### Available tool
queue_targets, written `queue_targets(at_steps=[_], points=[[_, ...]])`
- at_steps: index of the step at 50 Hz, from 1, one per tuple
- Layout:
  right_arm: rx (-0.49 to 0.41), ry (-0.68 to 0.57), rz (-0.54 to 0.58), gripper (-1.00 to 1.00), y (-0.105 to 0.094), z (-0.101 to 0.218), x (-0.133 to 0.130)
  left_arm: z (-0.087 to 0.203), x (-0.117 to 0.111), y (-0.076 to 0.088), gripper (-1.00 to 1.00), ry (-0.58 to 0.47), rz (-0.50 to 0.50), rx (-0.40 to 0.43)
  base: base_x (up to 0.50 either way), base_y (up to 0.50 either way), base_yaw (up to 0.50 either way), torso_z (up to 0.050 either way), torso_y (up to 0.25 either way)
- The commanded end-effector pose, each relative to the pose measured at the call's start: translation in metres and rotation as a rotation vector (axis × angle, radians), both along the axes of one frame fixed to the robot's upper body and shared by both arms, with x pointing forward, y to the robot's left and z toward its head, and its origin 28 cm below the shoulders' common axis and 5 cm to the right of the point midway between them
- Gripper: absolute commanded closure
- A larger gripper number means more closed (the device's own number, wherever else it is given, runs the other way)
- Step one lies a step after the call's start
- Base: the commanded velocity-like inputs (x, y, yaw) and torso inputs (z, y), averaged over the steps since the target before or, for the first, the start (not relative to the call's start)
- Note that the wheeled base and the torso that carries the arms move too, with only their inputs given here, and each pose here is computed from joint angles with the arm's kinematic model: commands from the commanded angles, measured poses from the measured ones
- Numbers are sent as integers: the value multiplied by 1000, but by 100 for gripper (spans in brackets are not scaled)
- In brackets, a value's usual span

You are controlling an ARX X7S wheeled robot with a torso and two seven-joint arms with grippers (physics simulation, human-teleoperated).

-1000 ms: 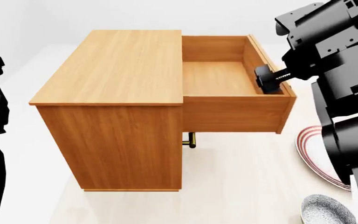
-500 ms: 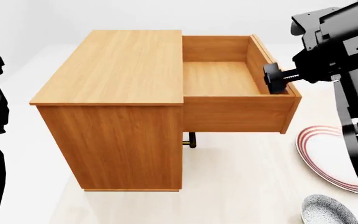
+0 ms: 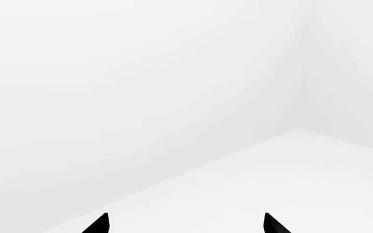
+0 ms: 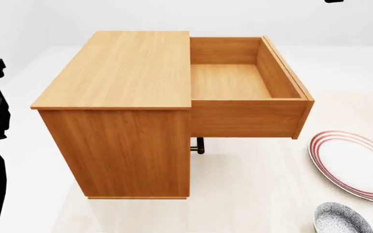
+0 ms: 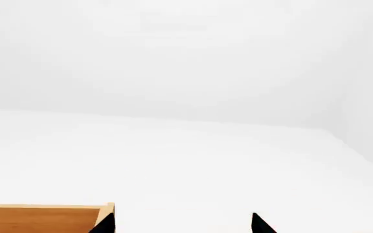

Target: Open the top drawer of the cabinet and put the bowl in it.

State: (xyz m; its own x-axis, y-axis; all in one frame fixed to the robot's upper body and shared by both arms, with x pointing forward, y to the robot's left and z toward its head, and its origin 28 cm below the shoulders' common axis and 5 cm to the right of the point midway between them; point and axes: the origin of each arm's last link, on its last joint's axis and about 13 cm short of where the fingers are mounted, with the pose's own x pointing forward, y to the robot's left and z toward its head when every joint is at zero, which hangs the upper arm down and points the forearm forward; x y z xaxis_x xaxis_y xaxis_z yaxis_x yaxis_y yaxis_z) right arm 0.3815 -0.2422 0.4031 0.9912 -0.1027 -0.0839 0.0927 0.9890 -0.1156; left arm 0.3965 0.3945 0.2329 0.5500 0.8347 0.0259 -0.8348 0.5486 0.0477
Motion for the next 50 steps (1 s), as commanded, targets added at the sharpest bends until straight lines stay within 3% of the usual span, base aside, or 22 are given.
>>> queue_targets(at_steps=[1,6,10,15,17,19,21,23,32,39,50], points=[[-55,-168,-3,-100,-27,22,-20,1,-1,1,-100,-1,3,1,0,0,0,0,0],[-164,-175,-24,-100,-31,9,-67,0,-1,2,-100,-1,7,1,0,0,0,0,0],[-84,-7,3,-100,-38,-10,-102,-1,-1,2,-100,-1,11,-2,0,0,0,0,0],[-61,125,41,-100,-51,-39,-140,-1,-1,2,-100,-2,13,-1,0,0,0,0,0],[-35,167,-119,-100,-72,-51,-161,-1,-1,2,-100,-2,14,0,0,0,0,0,0],[7,221,-202,-100,-78,-64,-172,-1,-1,3,-100,-2,17,0,0,0,0,0,0],[76,321,-121,-100,-76,-80,-181,-1,-1,3,-100,-2,18,2,0,0,0,0,0],[148,398,81,-100,-65,-91,-191,-1,-1,3,-100,-2,18,2,0,0,0,0,0],[219,557,70,-100,-76,-128,-209,-3,-2,4,-100,-1,25,0,0,0,0,0,0],[259,639,84,-100,-75,-156,-208,-5,-2,3,-100,3,24,-2,0,0,0,0,0],[241,709,77,-100,-75,-187,-201,-8,-2,2,-100,9,23,-3,0,0,0,0,0]])
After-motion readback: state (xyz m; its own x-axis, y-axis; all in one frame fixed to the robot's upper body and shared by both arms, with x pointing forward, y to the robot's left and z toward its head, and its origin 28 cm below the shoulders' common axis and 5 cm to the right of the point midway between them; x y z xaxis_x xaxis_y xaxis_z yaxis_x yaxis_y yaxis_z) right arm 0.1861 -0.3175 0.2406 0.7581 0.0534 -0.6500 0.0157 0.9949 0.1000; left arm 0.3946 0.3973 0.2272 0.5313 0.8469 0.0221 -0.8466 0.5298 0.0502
